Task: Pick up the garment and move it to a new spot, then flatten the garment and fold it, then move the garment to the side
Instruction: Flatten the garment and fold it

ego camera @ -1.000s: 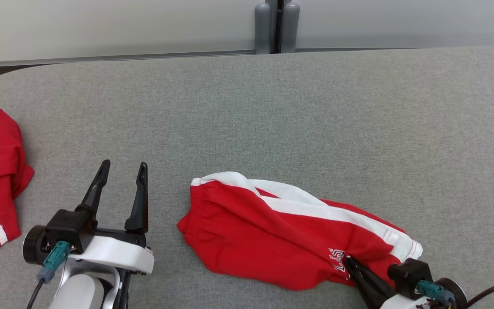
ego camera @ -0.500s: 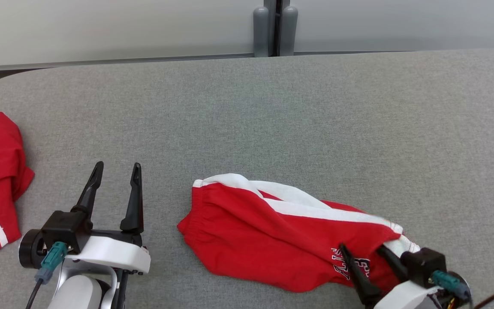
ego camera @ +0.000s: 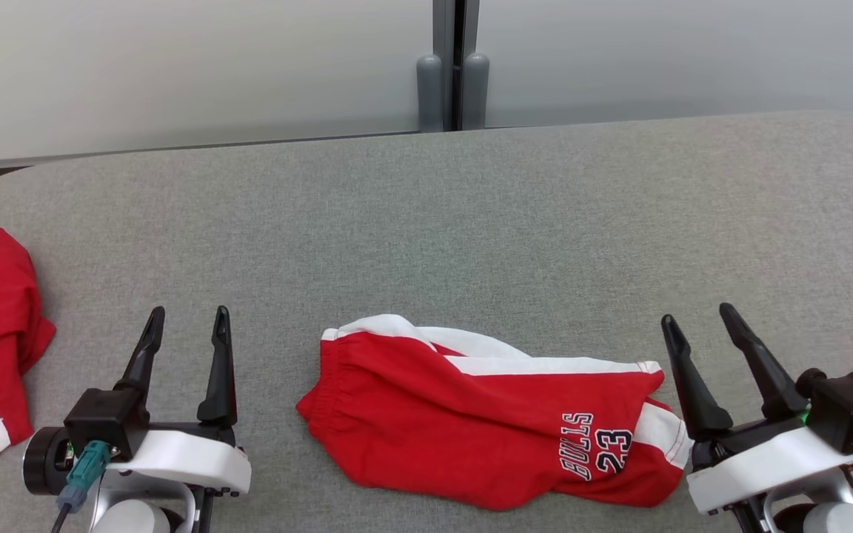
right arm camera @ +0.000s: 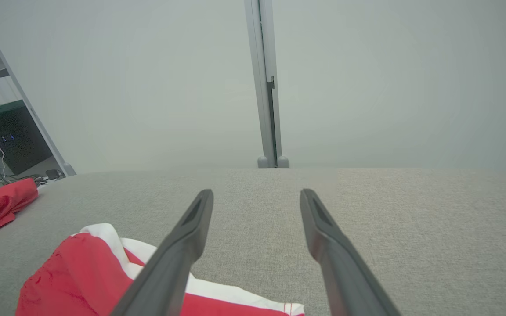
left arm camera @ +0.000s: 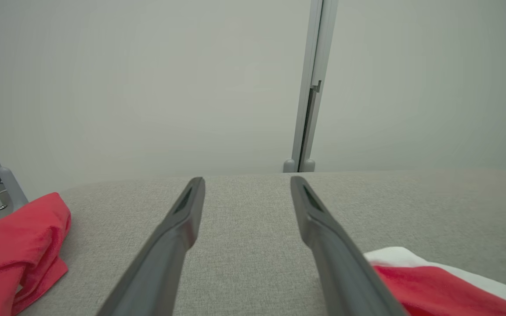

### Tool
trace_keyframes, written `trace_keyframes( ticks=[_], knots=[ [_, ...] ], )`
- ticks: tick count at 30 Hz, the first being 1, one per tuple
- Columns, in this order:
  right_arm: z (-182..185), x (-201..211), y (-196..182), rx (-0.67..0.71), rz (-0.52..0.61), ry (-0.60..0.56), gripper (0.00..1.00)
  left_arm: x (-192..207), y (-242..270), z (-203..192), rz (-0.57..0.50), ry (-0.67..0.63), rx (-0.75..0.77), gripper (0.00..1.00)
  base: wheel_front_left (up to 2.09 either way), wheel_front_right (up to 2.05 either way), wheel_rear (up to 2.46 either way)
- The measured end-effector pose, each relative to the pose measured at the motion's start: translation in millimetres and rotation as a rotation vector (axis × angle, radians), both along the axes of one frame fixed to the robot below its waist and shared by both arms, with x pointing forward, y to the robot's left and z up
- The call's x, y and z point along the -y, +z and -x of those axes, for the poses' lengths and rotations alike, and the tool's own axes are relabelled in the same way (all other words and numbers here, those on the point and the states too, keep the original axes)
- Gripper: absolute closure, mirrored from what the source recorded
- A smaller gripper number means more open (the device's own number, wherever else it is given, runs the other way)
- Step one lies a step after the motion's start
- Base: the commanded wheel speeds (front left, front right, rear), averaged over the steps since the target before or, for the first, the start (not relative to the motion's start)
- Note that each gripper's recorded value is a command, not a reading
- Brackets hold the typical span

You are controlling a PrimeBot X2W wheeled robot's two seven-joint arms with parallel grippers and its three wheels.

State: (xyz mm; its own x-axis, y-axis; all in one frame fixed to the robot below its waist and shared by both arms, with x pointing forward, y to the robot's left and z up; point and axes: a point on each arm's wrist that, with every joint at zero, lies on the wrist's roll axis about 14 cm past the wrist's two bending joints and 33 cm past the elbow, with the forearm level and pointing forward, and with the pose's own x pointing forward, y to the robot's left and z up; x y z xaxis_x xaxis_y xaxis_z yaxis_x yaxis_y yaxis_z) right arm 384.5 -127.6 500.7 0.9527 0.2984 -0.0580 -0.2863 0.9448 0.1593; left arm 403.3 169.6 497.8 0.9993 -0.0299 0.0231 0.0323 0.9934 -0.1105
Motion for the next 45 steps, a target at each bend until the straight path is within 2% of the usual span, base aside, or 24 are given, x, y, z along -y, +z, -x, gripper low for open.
trace_keyframes(
  ticks=[9,23,30,38,45],
  knots=[
    [8,9,26,0.072,-0.017,-0.043,0.00,1,3,11,-0.011,-0.008,-0.011,0.00,0.00,0.00,0.00],
    [12,7,22,0.053,-0.030,-0.045,0.00,8,-1,13,-0.009,-0.036,-0.048,0.00,0.00,0.00,0.00],
    [9,7,19,0.042,-0.029,-0.045,0.00,30,-4,4,-0.009,-0.119,-0.084,0.00,0.00,0.00,0.00],
    [0,5,6,0.007,-0.031,-0.041,0.00,87,-37,-23,0.034,-0.317,-0.294,0.00,0.00,0.00,0.00],
    [-3,17,-12,-0.044,-0.032,-0.080,0.00,96,-99,-22,0.085,-0.345,-0.568,0.00,0.00,0.00,0.00]
  ],
)
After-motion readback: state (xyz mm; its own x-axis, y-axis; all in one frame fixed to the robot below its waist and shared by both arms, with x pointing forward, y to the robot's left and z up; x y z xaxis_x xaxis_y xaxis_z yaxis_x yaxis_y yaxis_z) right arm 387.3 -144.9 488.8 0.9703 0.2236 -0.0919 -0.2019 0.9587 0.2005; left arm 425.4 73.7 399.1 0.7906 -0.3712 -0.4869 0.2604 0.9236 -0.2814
